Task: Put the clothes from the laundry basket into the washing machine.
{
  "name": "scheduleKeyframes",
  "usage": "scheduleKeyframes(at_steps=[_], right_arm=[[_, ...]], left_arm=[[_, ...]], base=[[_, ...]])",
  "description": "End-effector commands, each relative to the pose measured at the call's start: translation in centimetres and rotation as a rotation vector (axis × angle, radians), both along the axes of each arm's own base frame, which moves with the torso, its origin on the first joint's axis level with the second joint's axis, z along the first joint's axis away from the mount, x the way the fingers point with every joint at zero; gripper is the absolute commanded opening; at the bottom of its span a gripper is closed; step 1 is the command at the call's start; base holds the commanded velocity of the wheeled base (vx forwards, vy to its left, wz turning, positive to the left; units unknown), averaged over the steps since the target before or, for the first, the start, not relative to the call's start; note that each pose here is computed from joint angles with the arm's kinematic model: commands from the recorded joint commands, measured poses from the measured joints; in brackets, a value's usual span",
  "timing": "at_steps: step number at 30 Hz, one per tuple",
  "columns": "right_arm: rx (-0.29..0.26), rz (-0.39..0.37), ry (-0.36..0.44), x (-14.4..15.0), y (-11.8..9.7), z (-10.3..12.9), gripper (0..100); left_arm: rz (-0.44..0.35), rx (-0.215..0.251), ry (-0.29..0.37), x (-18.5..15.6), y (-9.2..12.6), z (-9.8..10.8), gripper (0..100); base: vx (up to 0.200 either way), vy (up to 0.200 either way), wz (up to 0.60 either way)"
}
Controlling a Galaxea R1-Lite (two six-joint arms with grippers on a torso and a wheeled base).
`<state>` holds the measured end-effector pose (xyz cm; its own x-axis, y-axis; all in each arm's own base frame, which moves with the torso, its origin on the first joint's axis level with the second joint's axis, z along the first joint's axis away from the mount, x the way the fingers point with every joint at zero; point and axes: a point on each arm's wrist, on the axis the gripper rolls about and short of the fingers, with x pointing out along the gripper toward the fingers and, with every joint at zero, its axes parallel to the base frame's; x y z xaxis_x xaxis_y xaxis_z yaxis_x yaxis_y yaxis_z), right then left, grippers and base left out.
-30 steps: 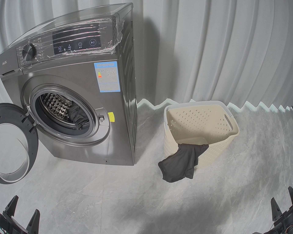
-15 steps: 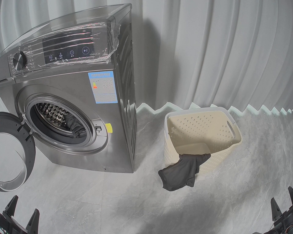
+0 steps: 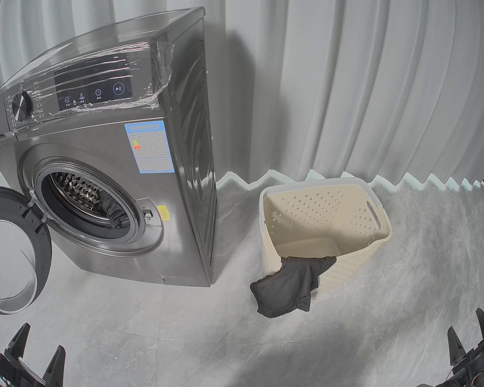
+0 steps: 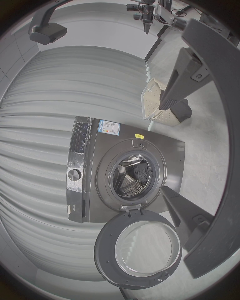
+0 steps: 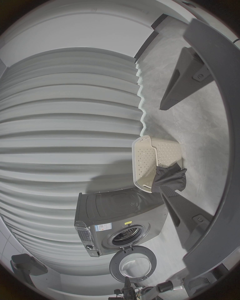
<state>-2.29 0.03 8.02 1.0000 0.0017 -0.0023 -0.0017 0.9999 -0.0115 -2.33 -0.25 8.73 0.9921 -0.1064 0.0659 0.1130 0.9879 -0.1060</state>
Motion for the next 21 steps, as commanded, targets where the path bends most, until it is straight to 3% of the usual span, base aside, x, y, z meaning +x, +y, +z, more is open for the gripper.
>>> scheduleKeyframes(at_steps=[1, 13, 19, 21], right_arm=[[-0.001, 0.000, 0.002, 0.01, 0.00, -0.52, 100], [-0.001, 0.000, 0.002, 0.01, 0.00, -0.52, 100], [-0.010, 0.026, 0.001, 0.01, 0.07, -0.51, 100], [-0.018, 0.041, -0.006, 0.00, 0.09, -0.42, 100]], left_arm=[[0.001, -0.001, 0.001, 0.00, 0.00, -0.48, 100], [-0.008, 0.005, 0.000, 0.00, -0.02, -0.48, 100], [-0.007, 0.002, 0.000, 0.00, -0.02, -0.48, 100], [-0.007, 0.002, 0.000, 0.00, -0.02, -0.48, 100]], base=[[0.000, 0.000, 0.00], [0.000, -0.200, 0.00], [0.000, 0.000, 0.00], [0.200, 0.000, 0.00]])
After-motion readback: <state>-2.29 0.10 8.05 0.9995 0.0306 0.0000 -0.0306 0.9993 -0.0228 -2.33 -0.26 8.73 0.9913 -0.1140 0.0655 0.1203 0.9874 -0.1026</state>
